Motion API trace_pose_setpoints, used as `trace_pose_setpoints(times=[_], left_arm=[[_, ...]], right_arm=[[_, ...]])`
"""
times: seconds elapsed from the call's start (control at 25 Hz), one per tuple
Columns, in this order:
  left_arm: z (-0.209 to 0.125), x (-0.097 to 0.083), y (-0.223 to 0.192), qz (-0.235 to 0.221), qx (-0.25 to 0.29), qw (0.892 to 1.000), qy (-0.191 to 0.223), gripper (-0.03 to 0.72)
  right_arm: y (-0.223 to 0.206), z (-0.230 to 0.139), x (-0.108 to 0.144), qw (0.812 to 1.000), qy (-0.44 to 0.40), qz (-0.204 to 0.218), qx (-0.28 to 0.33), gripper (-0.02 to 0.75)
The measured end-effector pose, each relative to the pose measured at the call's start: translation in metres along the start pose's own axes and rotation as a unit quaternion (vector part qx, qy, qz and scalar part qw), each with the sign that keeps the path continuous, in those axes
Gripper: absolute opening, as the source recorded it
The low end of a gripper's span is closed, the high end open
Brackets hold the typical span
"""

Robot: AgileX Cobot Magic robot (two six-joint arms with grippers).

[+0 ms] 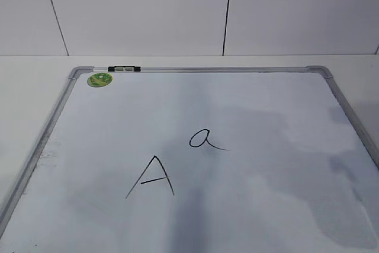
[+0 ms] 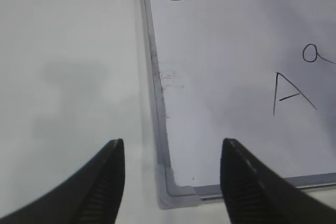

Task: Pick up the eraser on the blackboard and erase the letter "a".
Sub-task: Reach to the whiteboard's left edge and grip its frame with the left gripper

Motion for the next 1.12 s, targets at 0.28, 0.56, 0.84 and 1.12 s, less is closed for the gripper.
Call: trace_pose_setpoints(times=[0.28,0.56,0.84,1.12], left_arm=[[0.020,0.003,-0.039,-0.040,0.059,0.996,0.053,0.433],[0.018,0.011,-0.088,-0.059,0.153,0.982,0.094,0.433],[0.023,0.023,-0.138,-0.075,0.245,0.961,0.108,0.433],[0.037,0.036,-0.187,-0.096,0.296,0.946,0.092,0.433]], right_arm=[[0.000,0.001,0.008,1.000,0.005,0.021,-0.003,0.562],[0.000,0.001,0.009,1.000,0.006,0.024,-0.003,0.562],[0.000,0.001,0.009,1.000,0.007,0.024,-0.004,0.562],[0.000,0.001,0.009,1.000,0.007,0.024,-0.004,0.562]])
Point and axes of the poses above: a point on each arm's last joint axis where the gripper is mounted, y pointing back along that axis away from the gripper, x along the wrist's bending axis when the last joint is at zero, z = x × y, the point moved 9 cm from there along -y, pointing out along that axis toward the gripper, and after that the axes turned 15 degrees about -y, right-handed, at the moved point
